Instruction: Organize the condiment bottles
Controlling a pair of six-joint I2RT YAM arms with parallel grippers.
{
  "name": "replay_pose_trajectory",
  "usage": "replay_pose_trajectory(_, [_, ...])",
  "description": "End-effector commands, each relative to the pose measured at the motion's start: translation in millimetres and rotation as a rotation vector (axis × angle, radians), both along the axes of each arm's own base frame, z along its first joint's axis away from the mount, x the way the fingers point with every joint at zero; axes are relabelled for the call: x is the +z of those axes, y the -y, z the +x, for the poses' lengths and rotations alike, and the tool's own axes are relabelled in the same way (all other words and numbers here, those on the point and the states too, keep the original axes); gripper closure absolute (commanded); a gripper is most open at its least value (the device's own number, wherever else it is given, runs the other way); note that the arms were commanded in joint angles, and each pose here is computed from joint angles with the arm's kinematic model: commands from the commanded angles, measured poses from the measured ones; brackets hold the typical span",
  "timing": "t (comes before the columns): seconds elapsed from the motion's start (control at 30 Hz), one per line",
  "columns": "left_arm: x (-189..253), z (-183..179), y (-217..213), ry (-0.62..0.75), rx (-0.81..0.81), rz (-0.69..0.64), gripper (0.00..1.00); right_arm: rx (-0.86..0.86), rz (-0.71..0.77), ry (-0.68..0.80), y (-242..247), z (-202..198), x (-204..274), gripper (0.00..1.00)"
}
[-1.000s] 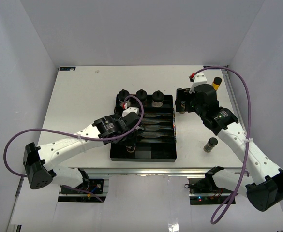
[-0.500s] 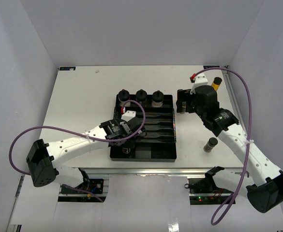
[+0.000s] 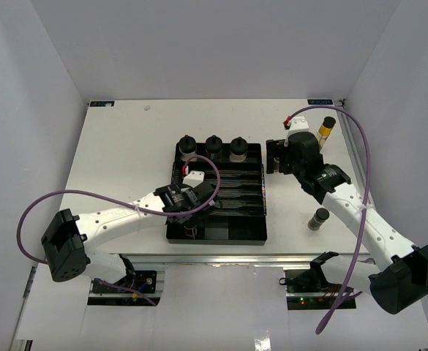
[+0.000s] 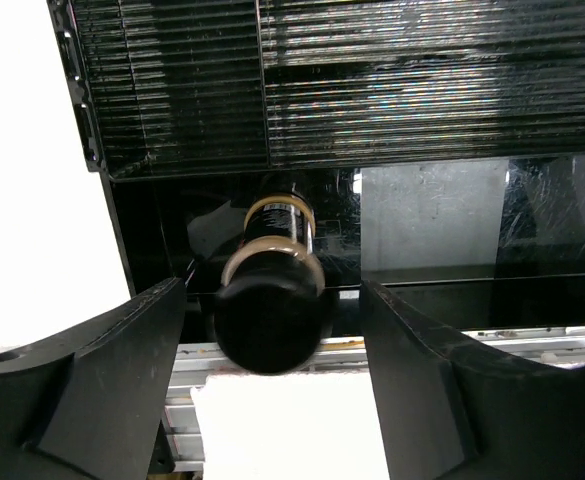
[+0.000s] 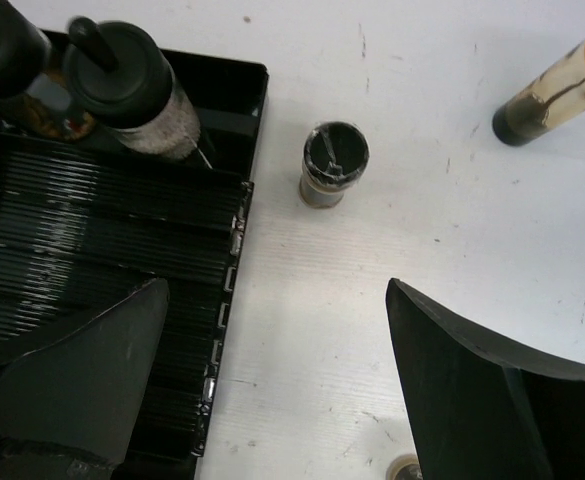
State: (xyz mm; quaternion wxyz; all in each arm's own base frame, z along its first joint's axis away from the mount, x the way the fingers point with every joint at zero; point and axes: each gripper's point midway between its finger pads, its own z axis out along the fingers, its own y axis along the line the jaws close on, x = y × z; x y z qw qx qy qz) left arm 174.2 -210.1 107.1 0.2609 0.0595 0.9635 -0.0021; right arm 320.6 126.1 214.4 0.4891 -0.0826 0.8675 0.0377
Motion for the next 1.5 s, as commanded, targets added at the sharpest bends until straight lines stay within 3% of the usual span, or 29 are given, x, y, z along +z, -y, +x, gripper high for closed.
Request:
replay_pose_trajectory(0.0, [17.9,5.6,4.9,0.050,0.006,-0.051,0.12,-0.070,-0.007,0.030,8.8,21.1,-1.8,0.04])
replay_pose_trajectory(0.13, [34.3,5.3,8.5,0.059,0.003,-0.089,0.02,-0.095,-0.009,0.011,14.1,32.2,-13.6,0.04])
replay_pose_trajectory(0.47, [113.2,0.2,17.4,0.145,-0.062,-0.301,0.02,-0.121,0.025,-0.095,30.3,70.6,-53.6,0.07])
replay_pose_trajectory(0.57, [129.6,4.8,6.6,0.204,-0.038,-0.307,0.02,-0.106,0.034,-0.117,25.4,79.6,-62.3,0.08])
replay_pose_trajectory(1.03, [143.5,10.7,-29.2,0.331,0.055,-0.324,0.02,-0.113,-0.024,-0.177,19.1,121.6,-94.3,0.18])
replay_pose_trajectory(1.3, [143.3,10.3,-21.6,0.315,0.020,-0.327,0.02,-0.117,-0.046,-0.199,20.9,123.0,-104.9,0.37])
replay_pose_trajectory(1.47, [146.4,10.0,-21.6,0.319,0.018,-0.334,0.02,-0.125,-0.058,-0.205,23.7,121.2,-100.4,0.60])
